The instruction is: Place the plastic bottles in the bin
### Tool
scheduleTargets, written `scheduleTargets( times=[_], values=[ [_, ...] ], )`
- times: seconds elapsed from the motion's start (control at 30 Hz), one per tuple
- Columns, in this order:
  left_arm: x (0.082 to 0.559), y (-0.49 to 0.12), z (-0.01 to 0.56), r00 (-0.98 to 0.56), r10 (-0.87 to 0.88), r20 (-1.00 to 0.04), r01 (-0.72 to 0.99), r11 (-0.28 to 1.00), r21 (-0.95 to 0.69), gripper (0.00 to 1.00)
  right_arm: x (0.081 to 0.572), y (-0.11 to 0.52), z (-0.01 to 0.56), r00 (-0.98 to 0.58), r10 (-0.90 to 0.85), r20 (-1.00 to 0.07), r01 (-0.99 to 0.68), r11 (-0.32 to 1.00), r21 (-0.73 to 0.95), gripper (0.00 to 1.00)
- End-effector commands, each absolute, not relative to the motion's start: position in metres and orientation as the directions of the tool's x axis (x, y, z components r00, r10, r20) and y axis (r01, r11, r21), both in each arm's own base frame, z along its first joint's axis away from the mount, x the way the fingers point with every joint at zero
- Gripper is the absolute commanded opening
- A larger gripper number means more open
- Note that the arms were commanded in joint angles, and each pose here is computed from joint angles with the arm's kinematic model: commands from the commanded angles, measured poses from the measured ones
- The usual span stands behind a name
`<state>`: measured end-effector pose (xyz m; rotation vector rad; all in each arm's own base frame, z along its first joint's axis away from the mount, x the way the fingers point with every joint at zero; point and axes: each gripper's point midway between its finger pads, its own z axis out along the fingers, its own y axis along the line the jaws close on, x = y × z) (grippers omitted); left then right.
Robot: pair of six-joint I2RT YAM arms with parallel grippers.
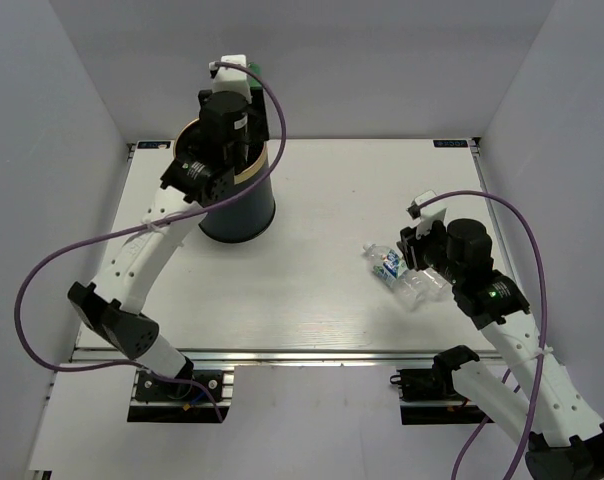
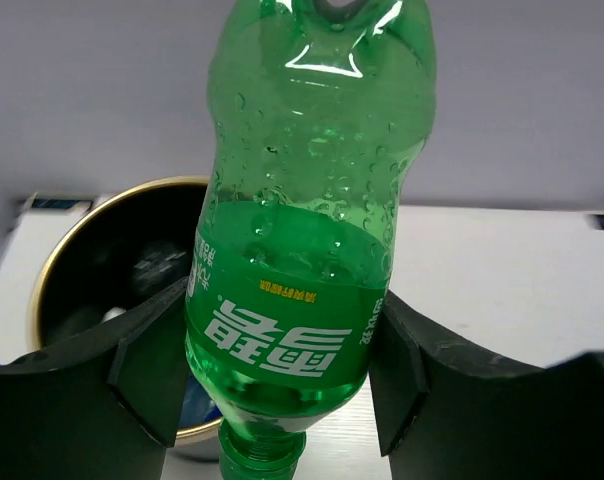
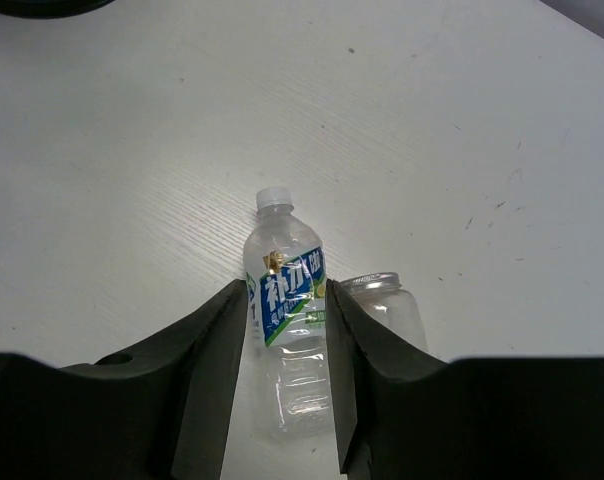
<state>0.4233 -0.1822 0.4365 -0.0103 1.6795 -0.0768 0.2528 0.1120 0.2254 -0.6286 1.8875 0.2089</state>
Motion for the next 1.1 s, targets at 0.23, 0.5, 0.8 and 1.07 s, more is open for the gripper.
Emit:
scheduleTargets(
  times=[0.23, 0.5, 0.8, 1.07],
  values=[
    [0.457, -0.102, 0.356, -0.243, -0.062, -0.968, -0.300, 0.954, 0.014, 0.17, 0.253, 0.120, 0.229, -0.236, -0.324, -0.916, -0.545, 0.825, -0.151, 0.43],
    [0.489, -0.093, 0.345, -0.280, -0.076, -0.957, -0.336, 0.942, 0.023, 1.00, 0.252, 0.121, 0.217, -0.254, -0.361, -0.897, -0.570, 0.805, -0.162, 0.90],
    [0.468, -0.112, 0.398, -0.237, -0.061, -0.970, -0.170, 0.985, -0.021, 1.00, 0.250, 0.128, 0.193, -0.304, -0.441, -0.844, -0.648, 0.745, -0.156, 0.88],
    [0.348, -0.208, 0.353, -0.322, -0.041, -0.946, 0.529, 0.821, -0.216, 0.93, 0.251, 0.122, 0.141, -0.442, -0.534, -0.721, -0.672, 0.729, -0.129, 0.80]
  ],
)
